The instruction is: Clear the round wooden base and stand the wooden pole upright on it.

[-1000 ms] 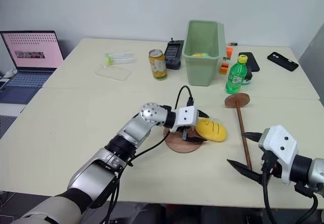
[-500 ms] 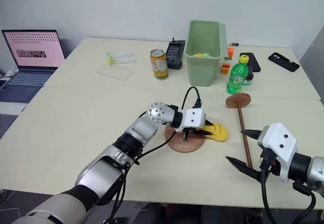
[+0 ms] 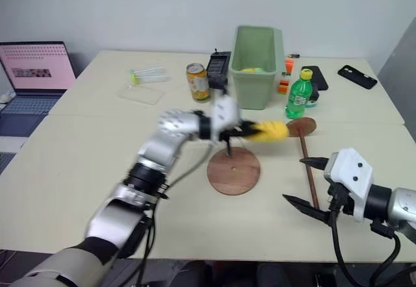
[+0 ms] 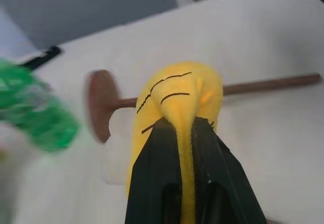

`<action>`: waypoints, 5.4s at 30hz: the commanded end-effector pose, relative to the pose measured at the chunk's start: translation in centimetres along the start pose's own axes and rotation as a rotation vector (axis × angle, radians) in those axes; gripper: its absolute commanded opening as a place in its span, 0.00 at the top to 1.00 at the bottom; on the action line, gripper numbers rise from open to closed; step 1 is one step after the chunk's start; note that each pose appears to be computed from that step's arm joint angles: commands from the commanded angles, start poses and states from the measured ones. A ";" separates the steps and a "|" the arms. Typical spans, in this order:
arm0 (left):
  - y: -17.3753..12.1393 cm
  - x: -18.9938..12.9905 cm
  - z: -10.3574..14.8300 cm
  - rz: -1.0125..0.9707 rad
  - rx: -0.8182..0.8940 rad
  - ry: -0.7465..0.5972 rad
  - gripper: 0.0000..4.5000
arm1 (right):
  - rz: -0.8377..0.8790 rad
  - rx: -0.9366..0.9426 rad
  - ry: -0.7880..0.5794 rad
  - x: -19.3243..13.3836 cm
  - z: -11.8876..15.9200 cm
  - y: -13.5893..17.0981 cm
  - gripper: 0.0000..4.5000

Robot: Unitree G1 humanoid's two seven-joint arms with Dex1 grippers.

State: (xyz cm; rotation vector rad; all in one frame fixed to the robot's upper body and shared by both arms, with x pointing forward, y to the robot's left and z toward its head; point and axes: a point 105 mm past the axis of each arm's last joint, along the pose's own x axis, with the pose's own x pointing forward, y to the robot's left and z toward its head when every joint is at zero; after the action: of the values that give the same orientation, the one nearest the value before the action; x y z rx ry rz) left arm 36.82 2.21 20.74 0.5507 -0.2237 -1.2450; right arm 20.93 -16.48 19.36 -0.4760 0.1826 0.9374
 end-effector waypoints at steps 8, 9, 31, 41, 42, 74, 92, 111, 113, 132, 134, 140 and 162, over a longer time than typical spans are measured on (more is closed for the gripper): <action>8.3 -21.5 -6.9 0.859 -0.135 0.324 1.00 | 0.145 -0.066 -0.298 4.3 6.2 -1.1 0.00; 8.6 -23.7 -7.4 0.947 -0.135 0.350 1.00 | 0.169 -0.062 -0.327 4.7 6.9 -1.1 0.00; 7.3 -29.8 -11.3 1.247 -0.235 0.320 0.54 | 0.306 -0.114 -0.317 7.1 7.6 -0.9 0.00; 6.7 -29.9 -10.3 1.263 -0.246 0.244 0.10 | 0.283 -0.126 -0.295 6.7 6.9 -1.1 0.00; 6.7 -29.9 -10.1 1.265 -0.244 0.234 0.05 | 0.282 -0.127 -0.295 6.7 6.9 -1.1 0.00; -5.8 -6.9 4.0 -0.212 -0.064 -0.044 0.01 | -0.484 0.533 0.198 4.4 -3.4 -10.2 0.00; -8.2 -4.4 2.2 -0.273 -0.001 -0.023 0.01 | -0.346 0.705 0.547 8.3 -6.3 -14.8 0.00; -8.9 -3.2 1.6 -0.263 0.017 -0.025 0.00 | -0.283 0.748 0.615 9.1 -7.3 -15.9 0.64; -8.9 -3.2 1.6 -0.262 0.017 -0.025 0.00 | -0.285 0.753 0.617 9.0 -7.3 -15.9 0.74; -7.4 -10.2 0.2 -0.187 -0.069 0.125 0.00 | -0.228 0.301 -0.141 7.3 9.3 -13.5 0.94; -7.5 -11.4 -0.1 -0.158 -0.098 0.158 0.00 | -0.197 0.225 -0.290 7.1 10.7 -11.7 0.94; -7.9 -13.7 -2.5 -0.128 -0.099 0.305 0.00 | -0.158 0.032 -0.568 7.6 12.4 -6.7 0.94; -7.7 -12.6 -3.5 -0.135 -0.093 0.308 0.00 | -0.098 0.088 -0.772 13.0 10.9 -1.7 0.94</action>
State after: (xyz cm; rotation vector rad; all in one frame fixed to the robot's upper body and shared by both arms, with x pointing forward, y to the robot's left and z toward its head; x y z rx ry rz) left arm 27.80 13.46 14.53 0.6557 0.1705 -1.2828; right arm 30.03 -2.88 24.10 -0.0160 -0.4339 0.9417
